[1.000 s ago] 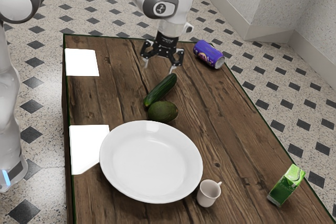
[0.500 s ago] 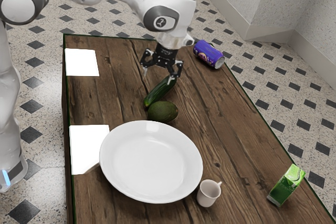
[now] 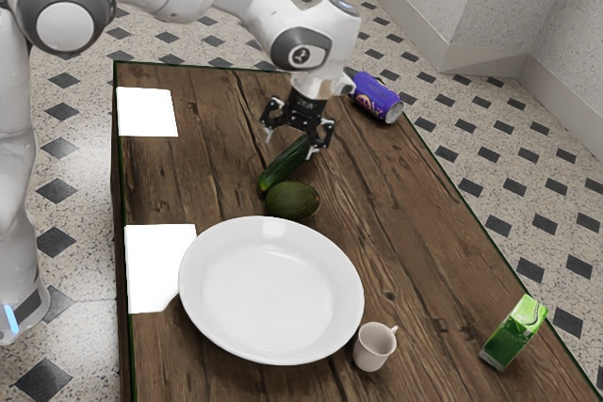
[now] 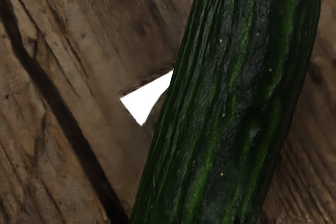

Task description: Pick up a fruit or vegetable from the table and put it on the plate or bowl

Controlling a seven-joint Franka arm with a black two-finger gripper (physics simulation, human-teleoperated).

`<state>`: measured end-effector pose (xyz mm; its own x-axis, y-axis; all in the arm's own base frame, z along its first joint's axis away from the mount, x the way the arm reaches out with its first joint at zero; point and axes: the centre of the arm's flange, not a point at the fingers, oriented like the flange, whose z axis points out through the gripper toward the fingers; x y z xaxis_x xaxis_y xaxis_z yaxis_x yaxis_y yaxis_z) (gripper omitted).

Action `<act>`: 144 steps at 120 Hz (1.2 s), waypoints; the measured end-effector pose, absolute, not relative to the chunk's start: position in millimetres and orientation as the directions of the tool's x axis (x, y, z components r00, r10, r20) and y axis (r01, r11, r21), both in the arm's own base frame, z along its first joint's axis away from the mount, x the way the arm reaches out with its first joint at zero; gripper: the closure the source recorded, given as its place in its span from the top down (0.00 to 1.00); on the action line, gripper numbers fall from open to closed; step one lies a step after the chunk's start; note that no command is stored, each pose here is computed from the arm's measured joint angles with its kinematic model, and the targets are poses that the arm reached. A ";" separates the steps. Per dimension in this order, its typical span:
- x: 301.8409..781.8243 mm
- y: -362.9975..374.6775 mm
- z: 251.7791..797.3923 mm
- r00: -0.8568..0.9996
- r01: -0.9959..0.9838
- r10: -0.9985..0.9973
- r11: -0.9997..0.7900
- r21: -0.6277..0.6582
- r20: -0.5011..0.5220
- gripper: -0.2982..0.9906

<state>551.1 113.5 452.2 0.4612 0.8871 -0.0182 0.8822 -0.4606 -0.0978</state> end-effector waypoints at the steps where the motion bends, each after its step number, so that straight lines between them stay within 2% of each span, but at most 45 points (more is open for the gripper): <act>1: 551.5 112.5 451.9 0.463 0.881 0.886 -0.463 -0.098 -0.018 0.77; 26: 555.5 92.9 442.4 0.505 0.858 0.863 -0.505 -0.095 -0.033 0.76; 102: 561.7 122.1 407.2 0.475 0.871 0.873 -0.485 -0.082 -0.112 0.75; 109: 562.7 120.1 406.4 0.483 0.867 0.868 -0.492 -0.079 -0.115 0.70; 133: 561.7 116.8 410.5 0.504 0.854 0.856 -0.514 -0.081 -0.116 0.43; 144: 560.0 118.7 413.4 0.509 0.851 0.853 -0.519 -0.081 -0.117 0.39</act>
